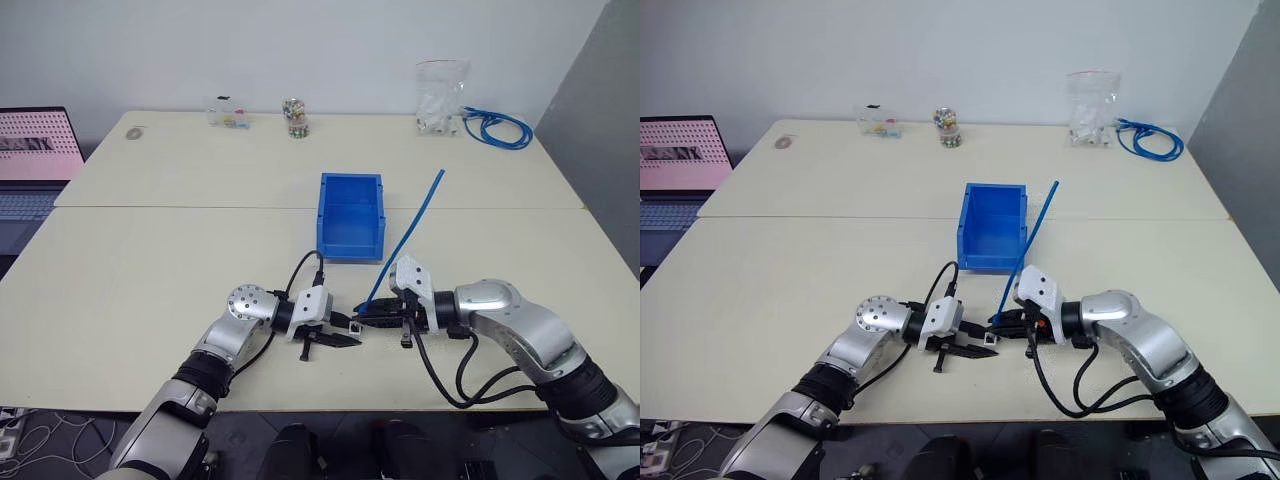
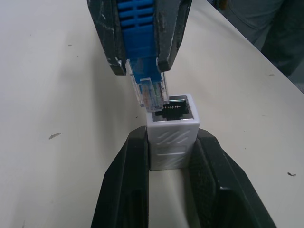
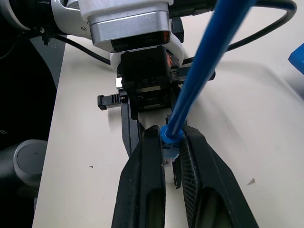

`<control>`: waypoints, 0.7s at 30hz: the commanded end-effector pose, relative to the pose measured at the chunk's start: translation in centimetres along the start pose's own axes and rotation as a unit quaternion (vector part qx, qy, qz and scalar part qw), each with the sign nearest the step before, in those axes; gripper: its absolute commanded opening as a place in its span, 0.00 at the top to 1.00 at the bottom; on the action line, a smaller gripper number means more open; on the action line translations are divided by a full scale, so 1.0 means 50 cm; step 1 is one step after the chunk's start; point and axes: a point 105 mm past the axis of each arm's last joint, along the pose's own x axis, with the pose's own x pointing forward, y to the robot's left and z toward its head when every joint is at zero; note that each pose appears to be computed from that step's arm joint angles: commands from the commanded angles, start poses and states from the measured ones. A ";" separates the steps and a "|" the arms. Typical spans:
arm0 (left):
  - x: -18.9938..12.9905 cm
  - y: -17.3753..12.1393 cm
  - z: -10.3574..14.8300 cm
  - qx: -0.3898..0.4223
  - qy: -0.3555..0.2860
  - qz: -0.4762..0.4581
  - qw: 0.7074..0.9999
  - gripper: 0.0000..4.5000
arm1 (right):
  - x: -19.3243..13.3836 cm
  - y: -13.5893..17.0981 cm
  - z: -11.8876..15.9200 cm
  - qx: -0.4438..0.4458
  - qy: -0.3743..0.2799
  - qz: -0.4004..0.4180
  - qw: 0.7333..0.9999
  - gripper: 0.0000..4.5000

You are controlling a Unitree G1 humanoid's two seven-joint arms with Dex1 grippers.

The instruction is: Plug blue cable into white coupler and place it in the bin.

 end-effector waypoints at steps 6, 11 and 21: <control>0.005 -0.018 -0.012 -0.009 0.006 0.004 1.000 0.82 | 0.020 0.007 -0.040 -0.032 0.042 0.033 0.998 0.97; 0.003 -0.016 -0.012 -0.014 0.006 0.010 1.000 0.82 | 0.026 0.026 -0.055 -0.063 0.065 0.067 0.994 0.97; -0.005 -0.012 -0.008 -0.019 0.008 0.024 1.000 0.82 | 0.037 0.034 -0.083 -0.058 0.098 0.098 0.989 0.97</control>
